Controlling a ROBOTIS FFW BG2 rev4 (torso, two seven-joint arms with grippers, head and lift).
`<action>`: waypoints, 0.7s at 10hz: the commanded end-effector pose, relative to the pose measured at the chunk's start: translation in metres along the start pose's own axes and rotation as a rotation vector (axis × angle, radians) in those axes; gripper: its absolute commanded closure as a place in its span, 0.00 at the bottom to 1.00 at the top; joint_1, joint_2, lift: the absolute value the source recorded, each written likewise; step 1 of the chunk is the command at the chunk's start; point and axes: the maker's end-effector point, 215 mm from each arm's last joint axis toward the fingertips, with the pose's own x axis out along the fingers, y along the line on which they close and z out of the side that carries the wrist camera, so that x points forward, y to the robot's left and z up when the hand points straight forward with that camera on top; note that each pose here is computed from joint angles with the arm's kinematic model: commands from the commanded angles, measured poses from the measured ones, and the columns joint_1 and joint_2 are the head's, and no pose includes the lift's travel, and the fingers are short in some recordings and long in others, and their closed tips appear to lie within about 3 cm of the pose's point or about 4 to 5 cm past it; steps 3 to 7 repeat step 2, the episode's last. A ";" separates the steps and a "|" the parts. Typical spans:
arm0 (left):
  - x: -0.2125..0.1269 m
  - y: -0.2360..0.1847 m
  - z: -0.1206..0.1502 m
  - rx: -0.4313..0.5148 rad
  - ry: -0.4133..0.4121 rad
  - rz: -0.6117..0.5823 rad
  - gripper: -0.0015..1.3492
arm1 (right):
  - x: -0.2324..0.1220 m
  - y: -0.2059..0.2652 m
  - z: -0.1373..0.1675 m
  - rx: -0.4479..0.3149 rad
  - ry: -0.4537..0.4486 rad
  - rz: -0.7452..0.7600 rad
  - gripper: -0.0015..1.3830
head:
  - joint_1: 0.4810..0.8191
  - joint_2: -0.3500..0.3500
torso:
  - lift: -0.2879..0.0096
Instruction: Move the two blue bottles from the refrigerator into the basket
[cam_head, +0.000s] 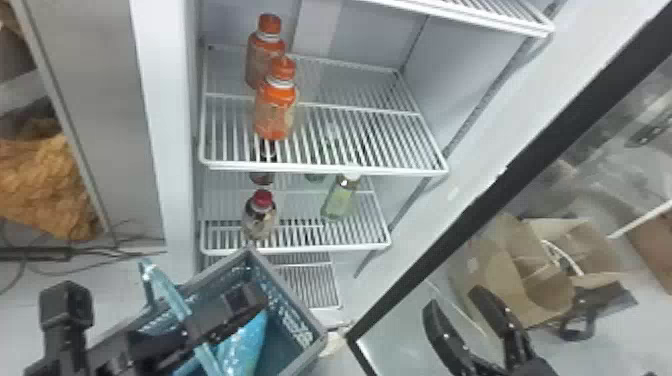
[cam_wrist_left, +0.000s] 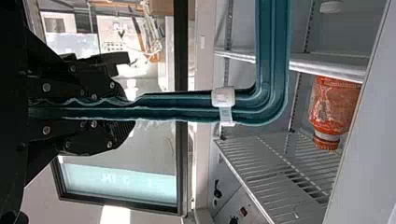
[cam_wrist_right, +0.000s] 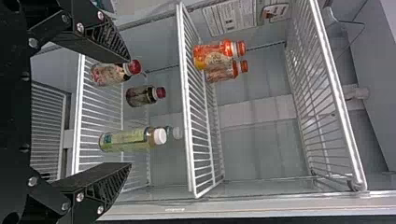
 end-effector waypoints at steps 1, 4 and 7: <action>0.000 0.001 0.000 0.000 0.002 0.002 0.89 | 0.000 -0.002 -0.002 0.005 0.001 -0.002 0.20 | 0.63 0.00 | 0.93; -0.001 0.001 -0.002 -0.004 0.004 0.004 0.89 | 0.000 -0.002 -0.002 0.007 0.000 -0.002 0.20 | 0.63 0.00 | 0.93; -0.001 0.001 -0.002 -0.004 0.004 0.004 0.89 | 0.000 -0.002 -0.002 0.007 0.000 -0.002 0.20 | 0.63 0.00 | 0.93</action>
